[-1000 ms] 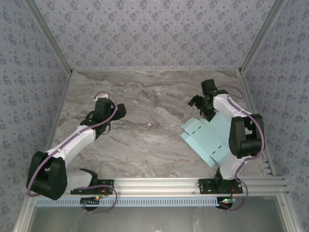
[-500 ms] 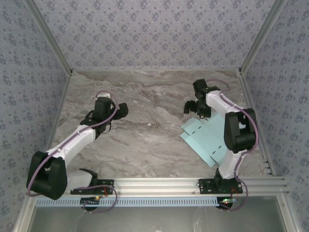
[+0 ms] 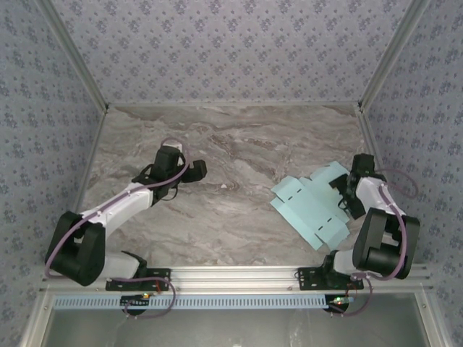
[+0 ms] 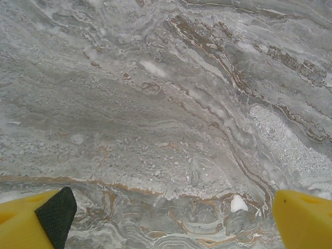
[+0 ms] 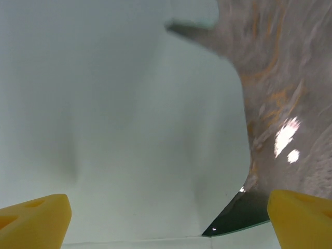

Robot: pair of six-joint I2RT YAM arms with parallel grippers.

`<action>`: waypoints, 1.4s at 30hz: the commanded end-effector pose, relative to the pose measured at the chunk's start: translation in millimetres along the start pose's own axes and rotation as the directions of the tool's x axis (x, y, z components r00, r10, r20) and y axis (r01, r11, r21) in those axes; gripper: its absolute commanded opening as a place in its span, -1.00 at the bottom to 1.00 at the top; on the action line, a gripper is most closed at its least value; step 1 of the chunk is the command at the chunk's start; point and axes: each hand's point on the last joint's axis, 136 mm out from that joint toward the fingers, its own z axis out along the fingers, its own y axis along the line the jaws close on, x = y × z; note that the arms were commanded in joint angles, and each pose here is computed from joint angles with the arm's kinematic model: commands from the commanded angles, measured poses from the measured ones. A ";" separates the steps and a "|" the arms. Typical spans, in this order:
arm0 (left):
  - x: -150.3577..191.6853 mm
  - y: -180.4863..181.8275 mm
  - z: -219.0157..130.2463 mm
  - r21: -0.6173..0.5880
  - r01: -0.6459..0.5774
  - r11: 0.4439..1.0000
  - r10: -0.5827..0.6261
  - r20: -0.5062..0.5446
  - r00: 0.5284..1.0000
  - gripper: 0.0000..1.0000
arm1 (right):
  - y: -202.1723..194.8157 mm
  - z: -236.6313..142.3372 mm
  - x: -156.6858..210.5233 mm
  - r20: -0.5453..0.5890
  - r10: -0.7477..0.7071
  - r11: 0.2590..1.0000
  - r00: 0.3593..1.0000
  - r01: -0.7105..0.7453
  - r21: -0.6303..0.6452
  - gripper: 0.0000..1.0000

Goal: Fold the paper box

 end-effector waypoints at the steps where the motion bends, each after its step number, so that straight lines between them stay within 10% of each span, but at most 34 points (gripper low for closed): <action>1: -17.5 -18.0 -1.6 0.043 -0.007 0.999 0.006 0.029 1.000 0.98 | 35.7 3.6 4.9 -0.006 0.002 0.987 1.000 -0.003 -0.163 1.00; 6: -19.4 -15.2 0.3 0.016 -0.009 1.000 0.009 0.037 0.999 0.98 | 78.4 6.1 31.2 -0.011 -0.205 0.947 0.979 0.196 -0.253 1.00; 13: -26.0 -2.0 -8.4 -0.060 -0.034 0.998 0.039 0.074 0.997 0.98 | 195.6 -13.7 82.1 0.089 -0.554 0.706 0.828 0.524 -0.477 1.00; 22: -7.7 17.2 -0.5 -0.122 0.004 0.992 0.002 0.054 0.999 0.98 | 329.8 -53.7 165.6 0.159 -0.679 0.419 0.717 0.556 -0.718 1.00; 31: -3.5 4.9 6.8 -0.057 -0.027 0.998 0.028 0.028 0.999 0.98 | 281.2 -49.3 105.6 0.090 -0.695 0.460 0.713 0.538 -0.706 0.95; 37: -4.6 -19.4 29.4 0.045 -0.034 0.998 0.036 -0.026 0.999 0.98 | 254.7 -34.4 141.6 0.033 -0.823 0.380 0.568 0.593 -0.710 0.93; 42: -8.7 -36.4 40.1 0.106 -0.025 0.994 0.032 -0.065 0.997 0.99 | 255.6 -10.0 148.1 -0.029 -0.822 0.410 0.569 0.554 -0.725 0.92</action>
